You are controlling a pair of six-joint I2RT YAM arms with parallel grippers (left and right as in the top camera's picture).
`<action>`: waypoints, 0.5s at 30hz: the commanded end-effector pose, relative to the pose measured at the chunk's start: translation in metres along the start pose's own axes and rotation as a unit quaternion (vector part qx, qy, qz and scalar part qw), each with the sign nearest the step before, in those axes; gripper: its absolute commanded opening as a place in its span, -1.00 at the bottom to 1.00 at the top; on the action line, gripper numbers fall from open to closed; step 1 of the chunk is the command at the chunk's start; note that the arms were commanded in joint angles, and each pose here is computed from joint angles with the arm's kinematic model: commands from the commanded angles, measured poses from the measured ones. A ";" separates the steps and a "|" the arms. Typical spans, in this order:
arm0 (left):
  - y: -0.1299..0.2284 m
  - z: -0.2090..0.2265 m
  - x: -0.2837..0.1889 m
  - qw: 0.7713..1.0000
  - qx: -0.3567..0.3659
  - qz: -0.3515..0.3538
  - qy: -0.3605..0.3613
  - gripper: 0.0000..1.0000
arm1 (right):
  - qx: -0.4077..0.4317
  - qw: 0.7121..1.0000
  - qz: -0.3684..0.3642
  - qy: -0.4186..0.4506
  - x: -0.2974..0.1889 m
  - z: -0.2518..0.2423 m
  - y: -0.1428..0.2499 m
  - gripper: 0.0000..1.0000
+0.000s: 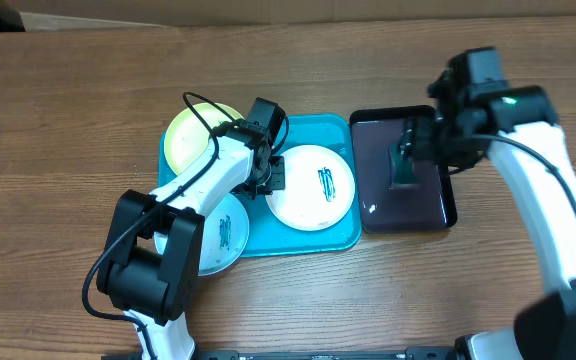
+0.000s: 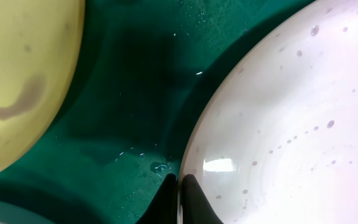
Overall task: Clean dirty plates on tray and stack at the side
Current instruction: 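Reach the right gripper into the black tray and grasp the green sponge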
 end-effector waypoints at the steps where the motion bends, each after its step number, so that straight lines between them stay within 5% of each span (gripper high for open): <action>1: 0.002 0.001 0.005 1.000 -0.008 0.006 -0.004 -0.91 | 0.011 0.995 0.013 0.096 0.020 -0.008 -0.010 0.47; 15: 0.002 0.001 0.005 1.000 -0.008 0.005 -0.004 -0.87 | 0.010 0.989 0.081 0.123 0.110 -0.023 -0.009 0.48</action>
Point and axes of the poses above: each gripper's point midway between its finger pads, its own x axis out along the fingers, its own z axis along the line the jaws close on, y = z × x, the point moved 9 cm from there along -x, back along the fingers, and after that the axes turned 12 degrees about -x, right-handed, at the moved point
